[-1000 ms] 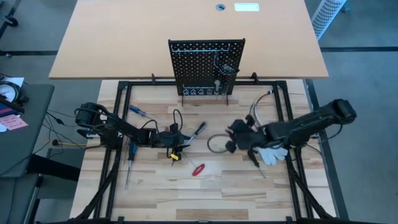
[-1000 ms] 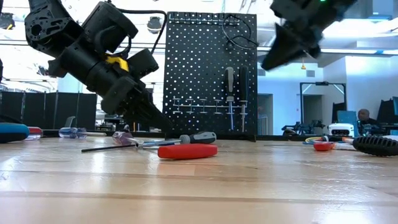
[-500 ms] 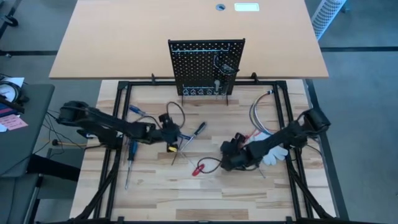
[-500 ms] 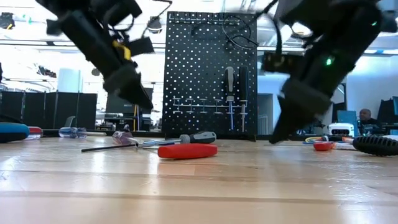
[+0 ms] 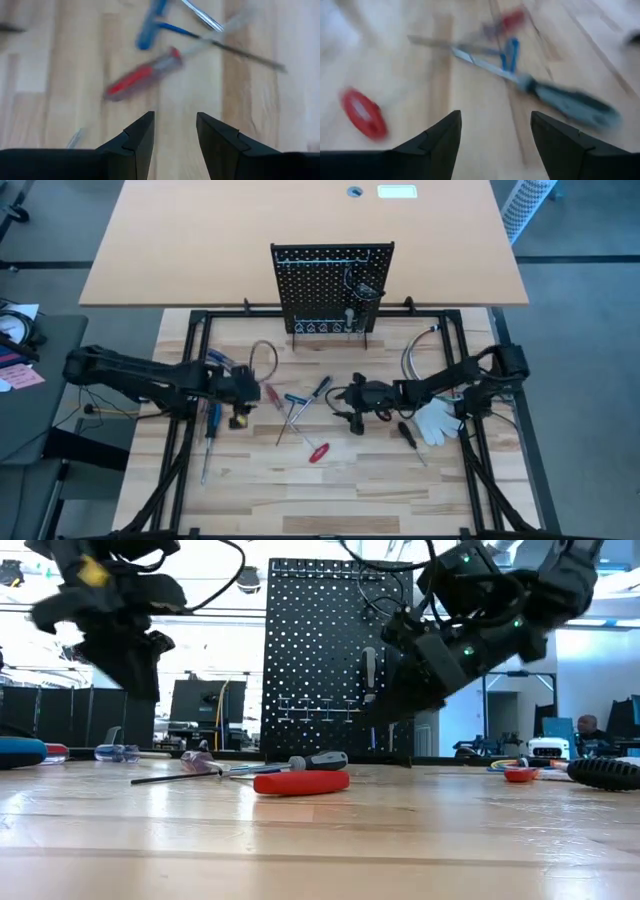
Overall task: Hang tools onto peg board
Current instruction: Hang the right transparent red screwdriver on the pegboard
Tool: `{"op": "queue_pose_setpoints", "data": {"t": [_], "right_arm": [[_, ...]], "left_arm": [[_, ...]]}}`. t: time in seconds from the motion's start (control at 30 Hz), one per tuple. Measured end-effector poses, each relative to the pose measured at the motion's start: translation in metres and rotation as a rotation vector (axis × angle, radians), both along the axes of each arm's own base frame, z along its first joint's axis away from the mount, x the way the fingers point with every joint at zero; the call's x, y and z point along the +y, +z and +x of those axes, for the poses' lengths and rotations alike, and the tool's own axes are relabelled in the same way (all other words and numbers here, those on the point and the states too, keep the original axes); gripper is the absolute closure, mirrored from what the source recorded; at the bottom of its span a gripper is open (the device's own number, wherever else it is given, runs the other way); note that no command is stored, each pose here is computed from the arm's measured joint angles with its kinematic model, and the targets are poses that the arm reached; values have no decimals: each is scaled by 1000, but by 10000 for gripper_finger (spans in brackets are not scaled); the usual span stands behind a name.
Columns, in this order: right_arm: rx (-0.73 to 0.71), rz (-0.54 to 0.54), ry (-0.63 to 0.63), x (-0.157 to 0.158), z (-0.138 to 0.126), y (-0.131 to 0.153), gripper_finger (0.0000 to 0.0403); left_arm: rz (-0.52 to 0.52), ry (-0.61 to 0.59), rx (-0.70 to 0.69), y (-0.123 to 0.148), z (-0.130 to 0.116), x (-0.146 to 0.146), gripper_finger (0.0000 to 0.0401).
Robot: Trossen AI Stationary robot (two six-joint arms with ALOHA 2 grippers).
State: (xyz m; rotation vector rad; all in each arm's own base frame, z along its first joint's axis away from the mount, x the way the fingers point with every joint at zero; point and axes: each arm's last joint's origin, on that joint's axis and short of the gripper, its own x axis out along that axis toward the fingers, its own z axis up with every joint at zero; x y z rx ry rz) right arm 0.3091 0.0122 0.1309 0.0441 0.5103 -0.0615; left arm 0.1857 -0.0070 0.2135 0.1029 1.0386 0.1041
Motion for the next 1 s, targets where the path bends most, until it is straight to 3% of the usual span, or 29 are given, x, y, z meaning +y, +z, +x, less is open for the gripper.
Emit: {"op": "queue_pose_setpoints", "data": {"t": [0.1,0.17,0.27,0.4,0.47,0.63,0.8,1.0], "right_arm": [[-68,20,30,-2,6,-6,158],[-65,-1,44,-1,10,-10,158],[-56,-36,53,-4,19,-14,158],[-12,-41,51,-5,26,-13,158],[10,-43,60,-3,29,-13,158],[10,-43,109,14,31,-8,158],[6,-66,177,33,34,-3,159],[-9,-50,168,35,37,1,159]], "left_arm": [[22,-94,50,-8,4,-14,260],[-2,-40,89,-15,5,-21,260],[-83,181,137,-23,3,-25,260],[-228,587,61,-31,12,-25,260],[-232,623,21,-36,20,-25,260],[-60,269,-12,-50,46,-29,258],[127,-10,-10,-59,64,-26,242],[295,-163,82,-54,69,-11,205]]}}
